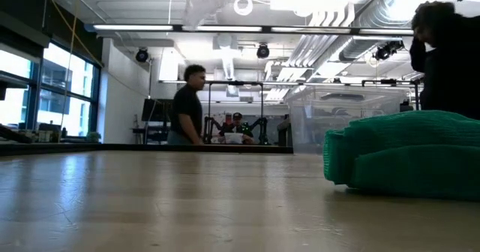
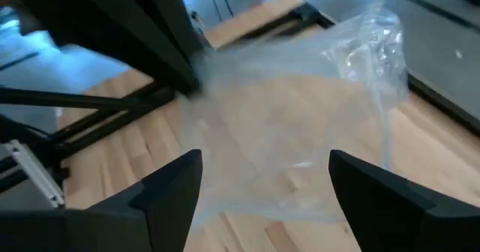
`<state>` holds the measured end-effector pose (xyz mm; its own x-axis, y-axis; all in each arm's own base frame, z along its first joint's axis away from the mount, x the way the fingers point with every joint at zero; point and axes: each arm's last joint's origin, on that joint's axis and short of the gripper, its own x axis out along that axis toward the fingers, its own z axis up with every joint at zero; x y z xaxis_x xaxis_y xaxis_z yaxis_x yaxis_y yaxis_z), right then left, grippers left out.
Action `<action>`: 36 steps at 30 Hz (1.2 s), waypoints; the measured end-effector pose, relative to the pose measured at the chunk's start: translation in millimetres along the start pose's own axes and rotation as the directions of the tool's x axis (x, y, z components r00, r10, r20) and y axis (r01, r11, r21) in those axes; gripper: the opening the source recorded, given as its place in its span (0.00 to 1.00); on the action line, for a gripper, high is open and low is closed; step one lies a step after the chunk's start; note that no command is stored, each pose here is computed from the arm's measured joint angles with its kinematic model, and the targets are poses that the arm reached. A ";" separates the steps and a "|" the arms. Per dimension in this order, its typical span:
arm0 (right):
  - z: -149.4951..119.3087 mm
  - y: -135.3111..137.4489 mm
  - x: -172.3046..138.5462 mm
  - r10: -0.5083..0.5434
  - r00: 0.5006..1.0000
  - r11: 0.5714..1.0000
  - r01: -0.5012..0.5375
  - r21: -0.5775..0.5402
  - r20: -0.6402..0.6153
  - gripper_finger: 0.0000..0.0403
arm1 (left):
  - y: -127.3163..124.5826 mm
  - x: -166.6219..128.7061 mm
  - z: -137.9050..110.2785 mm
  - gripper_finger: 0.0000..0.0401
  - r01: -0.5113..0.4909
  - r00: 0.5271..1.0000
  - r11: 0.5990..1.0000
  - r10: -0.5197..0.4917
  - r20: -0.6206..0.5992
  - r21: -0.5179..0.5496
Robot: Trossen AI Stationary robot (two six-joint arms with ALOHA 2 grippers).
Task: Roll bandage
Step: Open the transparent zip bag, then put the rolled green bandage into the transparent zip bag
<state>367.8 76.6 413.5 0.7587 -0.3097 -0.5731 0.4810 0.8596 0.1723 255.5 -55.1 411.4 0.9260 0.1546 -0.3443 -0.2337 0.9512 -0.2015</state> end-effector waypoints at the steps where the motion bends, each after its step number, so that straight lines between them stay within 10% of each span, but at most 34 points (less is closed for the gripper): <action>1: 2.2 -0.6 -3.3 0.015 1.000 1.000 -0.015 -0.015 0.008 0.71 | 0.2 1.5 -2.1 0.00 -0.007 1.000 1.000 0.007 -0.016 0.000; 9: 5.4 1.8 -27.9 0.217 0.975 0.949 -0.223 -0.221 -0.052 0.71 | 4.5 6.6 -8.2 0.00 -0.044 0.996 0.999 0.043 -0.076 -0.017; 14: -11.4 12.3 -42.9 0.315 0.928 0.923 -0.348 -0.164 -0.197 0.71 | 5.6 7.0 -7.7 0.00 -0.049 0.996 0.999 0.047 -0.074 -0.020; 25: -169.7 58.1 -19.6 0.263 0.758 0.909 -0.402 -0.110 -0.597 0.71 | 6.6 5.6 -15.1 0.00 -0.054 0.988 0.999 0.052 -0.149 -0.010; 36: -279.1 21.3 21.4 0.148 0.733 0.969 -0.241 -0.050 -0.664 0.71 | 7.9 3.9 -22.8 0.00 -0.056 0.971 0.996 0.040 -0.237 -0.063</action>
<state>271.7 201.8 181.2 0.3360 0.1704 -0.9263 0.2611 0.9281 0.2655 250.5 -53.1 387.6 0.8193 0.1243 -0.5598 -0.3036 0.9222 -0.2396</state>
